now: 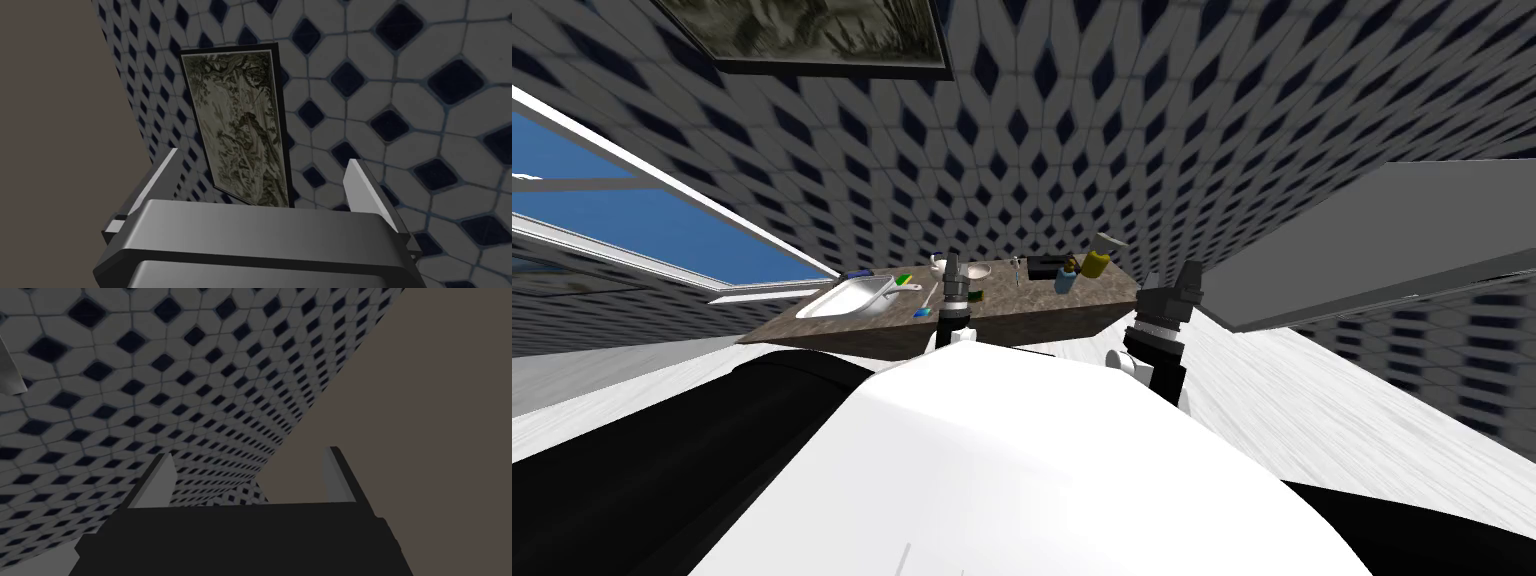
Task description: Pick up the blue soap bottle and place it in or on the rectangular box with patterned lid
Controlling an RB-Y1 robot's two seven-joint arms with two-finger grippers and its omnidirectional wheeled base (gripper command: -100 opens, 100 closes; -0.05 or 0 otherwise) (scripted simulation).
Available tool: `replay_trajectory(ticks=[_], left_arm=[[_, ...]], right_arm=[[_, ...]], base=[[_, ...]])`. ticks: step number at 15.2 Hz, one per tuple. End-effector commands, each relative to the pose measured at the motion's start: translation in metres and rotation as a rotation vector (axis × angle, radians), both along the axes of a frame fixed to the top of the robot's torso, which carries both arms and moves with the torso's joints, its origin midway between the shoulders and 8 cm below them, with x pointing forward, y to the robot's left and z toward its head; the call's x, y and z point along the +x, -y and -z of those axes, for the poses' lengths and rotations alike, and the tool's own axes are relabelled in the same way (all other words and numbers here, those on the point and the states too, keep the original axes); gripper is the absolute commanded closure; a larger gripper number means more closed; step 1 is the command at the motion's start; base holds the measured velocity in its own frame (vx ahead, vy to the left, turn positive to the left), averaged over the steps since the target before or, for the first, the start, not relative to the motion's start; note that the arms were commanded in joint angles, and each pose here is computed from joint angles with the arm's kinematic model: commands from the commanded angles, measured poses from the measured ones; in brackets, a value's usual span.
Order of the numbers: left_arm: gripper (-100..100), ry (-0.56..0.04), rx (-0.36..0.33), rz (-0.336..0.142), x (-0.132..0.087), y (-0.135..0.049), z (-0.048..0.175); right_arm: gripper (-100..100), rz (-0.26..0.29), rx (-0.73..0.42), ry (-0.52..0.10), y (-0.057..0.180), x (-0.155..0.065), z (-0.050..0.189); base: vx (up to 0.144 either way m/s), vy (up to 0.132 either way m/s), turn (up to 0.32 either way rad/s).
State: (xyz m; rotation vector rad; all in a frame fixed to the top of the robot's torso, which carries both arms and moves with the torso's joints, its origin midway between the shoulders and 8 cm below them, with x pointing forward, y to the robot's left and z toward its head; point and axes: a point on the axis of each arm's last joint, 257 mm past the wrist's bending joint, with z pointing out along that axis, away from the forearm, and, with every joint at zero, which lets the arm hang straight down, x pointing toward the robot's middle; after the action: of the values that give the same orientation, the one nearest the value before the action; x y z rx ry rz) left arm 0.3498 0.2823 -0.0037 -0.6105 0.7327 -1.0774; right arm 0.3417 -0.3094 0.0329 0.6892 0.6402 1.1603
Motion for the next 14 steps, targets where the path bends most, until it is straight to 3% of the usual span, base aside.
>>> replay_trajectory(ticks=[1, 9, 11, 14], left_arm=[[0, 0.0, 0.0, 0.0, 0.0, 0.0, 0.0], [0, 0.0, 0.0, 0.0, 0.0, 0.0, 0.0], [0, 0.0, 0.0, 0.0, 0.0, 0.0, 0.0], [0, 0.0, 0.0, 0.0, 0.0, 0.0, 0.0]], right_arm=[[-100, -0.012, -0.043, -0.024, -0.003, 0.003, 0.004], [-100, -0.028, -0.184, -0.132, -0.006, 0.012, 0.027], [-100, -0.022, -0.253, -0.202, -0.002, 0.017, 0.045], [-100, -0.023, -0.3, -0.24, 0.0, 0.019, 0.054]], base=[[-0.002, 0.004, 0.048], [-0.003, 0.011, 0.086], [-0.005, 0.018, 0.162], [-0.004, 0.018, 0.124]])
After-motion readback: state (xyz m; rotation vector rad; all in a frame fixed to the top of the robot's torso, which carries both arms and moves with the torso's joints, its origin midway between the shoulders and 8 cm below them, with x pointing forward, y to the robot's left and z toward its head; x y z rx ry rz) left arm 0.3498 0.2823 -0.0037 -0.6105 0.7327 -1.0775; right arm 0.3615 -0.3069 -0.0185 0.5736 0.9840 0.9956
